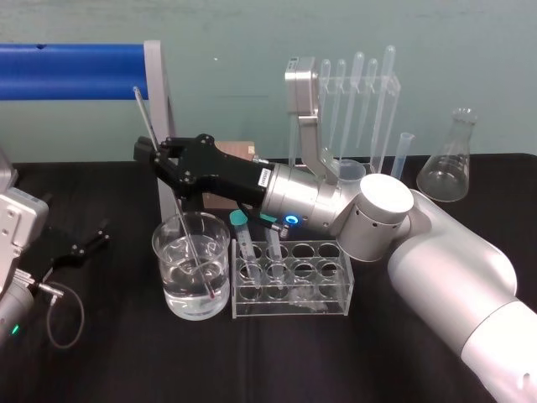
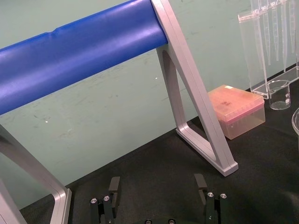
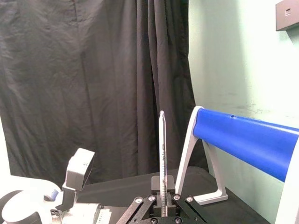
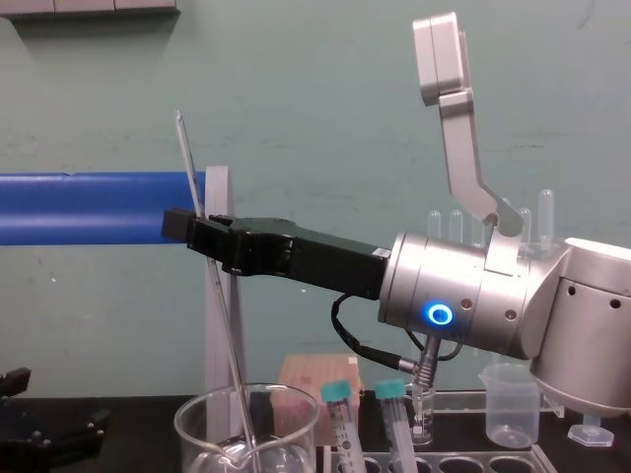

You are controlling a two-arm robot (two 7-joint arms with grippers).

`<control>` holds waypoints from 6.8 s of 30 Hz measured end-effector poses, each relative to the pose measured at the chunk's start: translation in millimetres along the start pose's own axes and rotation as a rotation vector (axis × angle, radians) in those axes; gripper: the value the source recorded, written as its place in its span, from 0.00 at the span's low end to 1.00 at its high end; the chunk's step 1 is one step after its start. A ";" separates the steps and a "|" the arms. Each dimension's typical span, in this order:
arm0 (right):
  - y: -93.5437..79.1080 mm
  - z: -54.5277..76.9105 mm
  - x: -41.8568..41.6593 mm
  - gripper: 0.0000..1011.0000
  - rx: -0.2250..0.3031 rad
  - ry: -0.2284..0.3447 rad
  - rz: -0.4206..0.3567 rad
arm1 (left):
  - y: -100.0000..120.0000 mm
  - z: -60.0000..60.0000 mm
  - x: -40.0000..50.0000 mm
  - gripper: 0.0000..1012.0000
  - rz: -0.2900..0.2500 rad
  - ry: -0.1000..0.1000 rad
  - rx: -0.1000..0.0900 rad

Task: Hold the thermometer with one hand and immerse one end into the beaker, then reinsert it into the test tube rack.

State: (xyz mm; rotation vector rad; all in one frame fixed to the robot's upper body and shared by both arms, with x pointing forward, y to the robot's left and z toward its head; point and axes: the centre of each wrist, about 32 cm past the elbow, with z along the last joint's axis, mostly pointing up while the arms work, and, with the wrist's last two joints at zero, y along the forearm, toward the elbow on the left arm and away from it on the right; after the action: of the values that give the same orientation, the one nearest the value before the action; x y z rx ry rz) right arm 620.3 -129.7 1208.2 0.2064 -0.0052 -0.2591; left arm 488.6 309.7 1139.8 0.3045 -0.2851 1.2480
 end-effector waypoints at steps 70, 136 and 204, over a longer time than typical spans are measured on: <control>-4.9 3.7 -2.2 0.05 -0.004 -0.004 -0.006 | 0.0 0.0 0.0 1.00 0.000 0.000 0.000; -5.6 3.3 -4.6 0.05 -0.006 -0.003 -0.005 | 0.0 0.0 0.0 1.00 0.000 0.000 0.000; -95.3 121.8 -48.2 0.06 0.213 -0.208 -0.199 | 0.0 0.0 0.0 1.00 0.000 0.000 0.000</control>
State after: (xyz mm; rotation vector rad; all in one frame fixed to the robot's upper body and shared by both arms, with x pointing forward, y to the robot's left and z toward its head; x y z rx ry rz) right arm 545.6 -232.1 1309.1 0.3923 -0.2206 -0.4788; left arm 488.6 309.7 1139.8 0.3045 -0.2851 1.2480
